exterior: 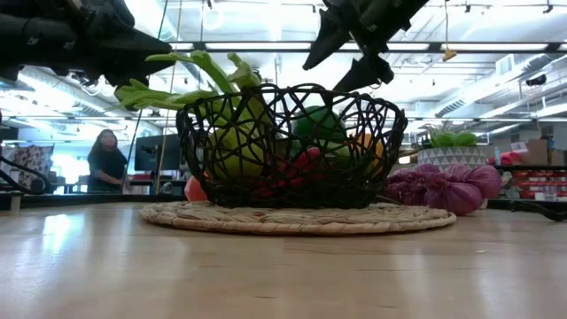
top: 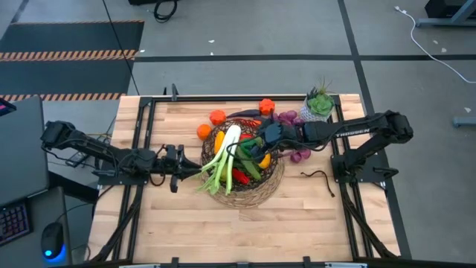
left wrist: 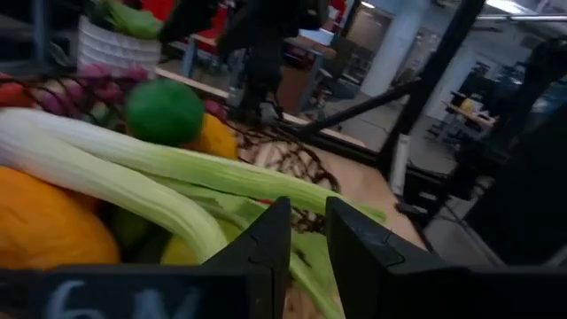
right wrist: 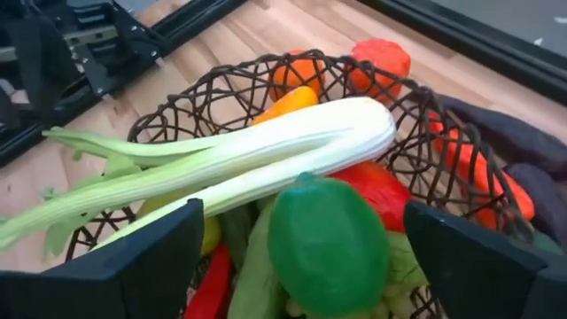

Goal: Build produce basket
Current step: Put the orange into the black basket

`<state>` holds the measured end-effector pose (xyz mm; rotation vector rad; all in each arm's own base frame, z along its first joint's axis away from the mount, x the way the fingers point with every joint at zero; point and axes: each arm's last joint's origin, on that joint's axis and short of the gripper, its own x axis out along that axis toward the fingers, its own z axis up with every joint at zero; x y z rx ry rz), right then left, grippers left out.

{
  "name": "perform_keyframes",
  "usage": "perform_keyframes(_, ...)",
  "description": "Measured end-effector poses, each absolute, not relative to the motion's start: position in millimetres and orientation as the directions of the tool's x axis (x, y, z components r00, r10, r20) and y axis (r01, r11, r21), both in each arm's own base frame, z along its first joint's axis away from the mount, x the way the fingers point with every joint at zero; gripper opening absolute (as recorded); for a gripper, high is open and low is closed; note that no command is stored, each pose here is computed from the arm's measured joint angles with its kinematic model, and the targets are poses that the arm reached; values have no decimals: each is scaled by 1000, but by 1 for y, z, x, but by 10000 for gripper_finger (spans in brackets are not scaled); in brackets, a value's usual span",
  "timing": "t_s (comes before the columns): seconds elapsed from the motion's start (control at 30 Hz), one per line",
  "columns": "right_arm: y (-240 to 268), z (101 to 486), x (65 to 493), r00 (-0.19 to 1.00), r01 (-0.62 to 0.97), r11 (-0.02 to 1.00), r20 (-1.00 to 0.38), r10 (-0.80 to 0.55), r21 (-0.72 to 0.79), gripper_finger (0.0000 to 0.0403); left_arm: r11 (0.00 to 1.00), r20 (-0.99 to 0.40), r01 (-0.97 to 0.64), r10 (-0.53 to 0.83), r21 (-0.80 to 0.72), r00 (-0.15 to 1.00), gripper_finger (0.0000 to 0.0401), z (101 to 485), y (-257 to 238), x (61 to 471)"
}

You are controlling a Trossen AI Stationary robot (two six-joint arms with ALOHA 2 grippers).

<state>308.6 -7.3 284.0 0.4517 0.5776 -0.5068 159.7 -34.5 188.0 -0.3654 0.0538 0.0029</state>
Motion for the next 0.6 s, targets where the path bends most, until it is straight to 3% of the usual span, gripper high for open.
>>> perform_keyframes(0.33, -1, 291, 311, 772, 487, 851, -553, -313, 199, 394, 957, -31, -211, 209, -199, 978, 84, 190, -23, 160)
perform_keyframes(0.6, 2, 294, 316, 762, 528, 846, -480, -434, 73, 394, 921, 74, -374, 382, -111, 921, 87, 214, -5, 164)
